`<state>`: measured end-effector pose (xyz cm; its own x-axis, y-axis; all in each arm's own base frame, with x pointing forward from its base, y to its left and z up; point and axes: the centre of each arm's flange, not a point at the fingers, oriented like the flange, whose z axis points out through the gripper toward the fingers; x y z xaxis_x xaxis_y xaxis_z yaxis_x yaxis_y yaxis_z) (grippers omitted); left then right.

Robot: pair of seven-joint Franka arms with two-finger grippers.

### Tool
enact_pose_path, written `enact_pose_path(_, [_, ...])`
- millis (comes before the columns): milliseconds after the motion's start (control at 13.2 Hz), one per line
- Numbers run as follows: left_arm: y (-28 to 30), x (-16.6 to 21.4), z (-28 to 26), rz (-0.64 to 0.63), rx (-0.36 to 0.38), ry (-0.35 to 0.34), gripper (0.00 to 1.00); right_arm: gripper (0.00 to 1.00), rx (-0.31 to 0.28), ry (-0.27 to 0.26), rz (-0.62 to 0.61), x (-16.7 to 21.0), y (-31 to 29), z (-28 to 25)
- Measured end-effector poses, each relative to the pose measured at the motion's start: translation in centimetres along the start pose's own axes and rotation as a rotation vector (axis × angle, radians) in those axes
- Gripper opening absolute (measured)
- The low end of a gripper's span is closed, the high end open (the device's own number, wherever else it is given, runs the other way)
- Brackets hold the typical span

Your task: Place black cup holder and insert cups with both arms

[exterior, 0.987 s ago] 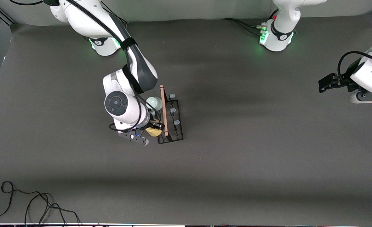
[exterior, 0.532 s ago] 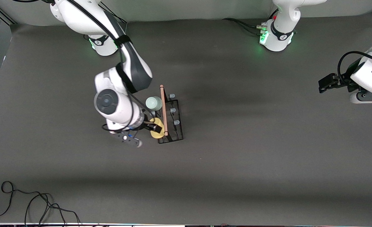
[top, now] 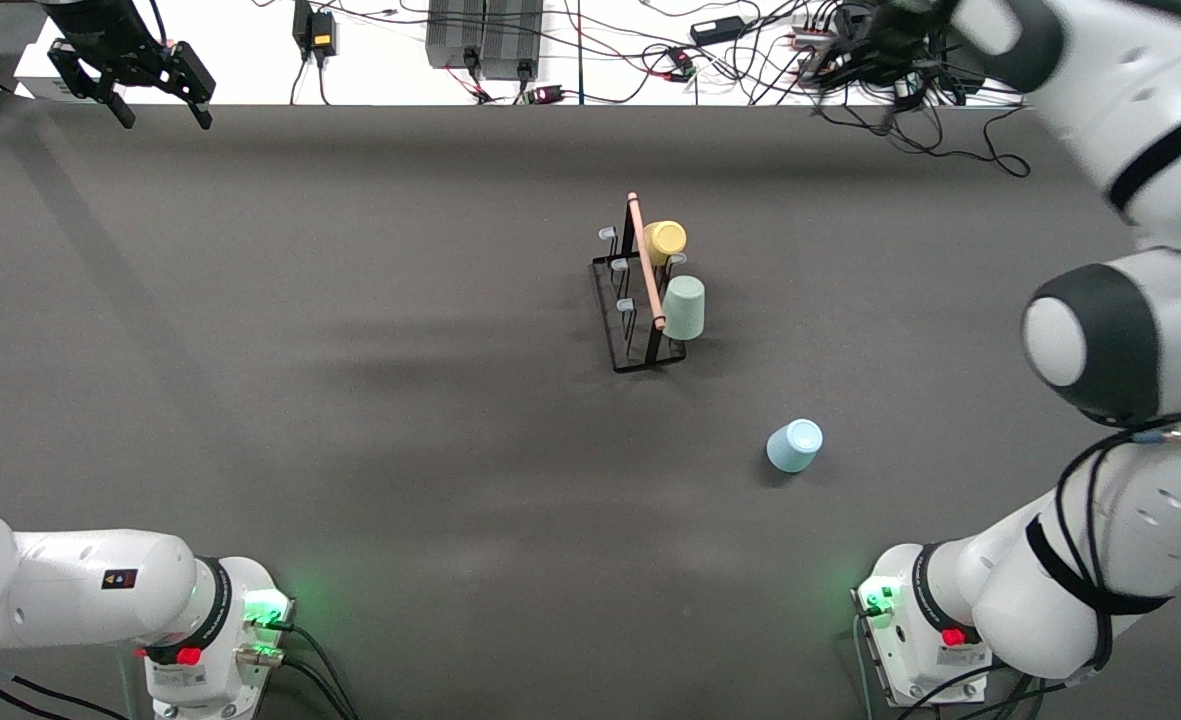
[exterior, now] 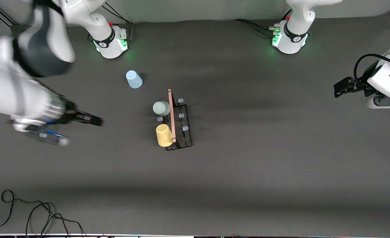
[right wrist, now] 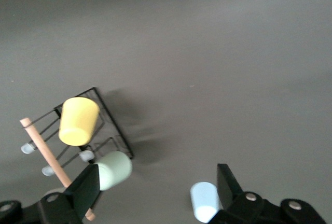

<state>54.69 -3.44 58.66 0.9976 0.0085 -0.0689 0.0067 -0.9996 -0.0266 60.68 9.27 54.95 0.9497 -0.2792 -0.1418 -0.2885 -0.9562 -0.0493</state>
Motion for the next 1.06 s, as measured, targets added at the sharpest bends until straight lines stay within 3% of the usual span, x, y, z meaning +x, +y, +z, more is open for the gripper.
enact_pose_path(228, [0.0, 0.0, 0.0, 0.0, 0.0, 0.0, 1.0, 1.0, -0.072, 0.029, -0.05, -1.3, 5.7, -4.4])
enact_pose_path(456, [0.0, 0.0, 0.0, 0.0, 0.0, 0.0, 1.0, 1.0, -0.066, 0.055, -0.047, -1.9, 8.0, -6.6])
enact_pose_path(1063, [0.0, 0.0, 0.0, 0.0, 0.0, 0.0, 1.0, 1.0, -0.095, 0.03, -0.054, -1.3, 7.1, -4.8])
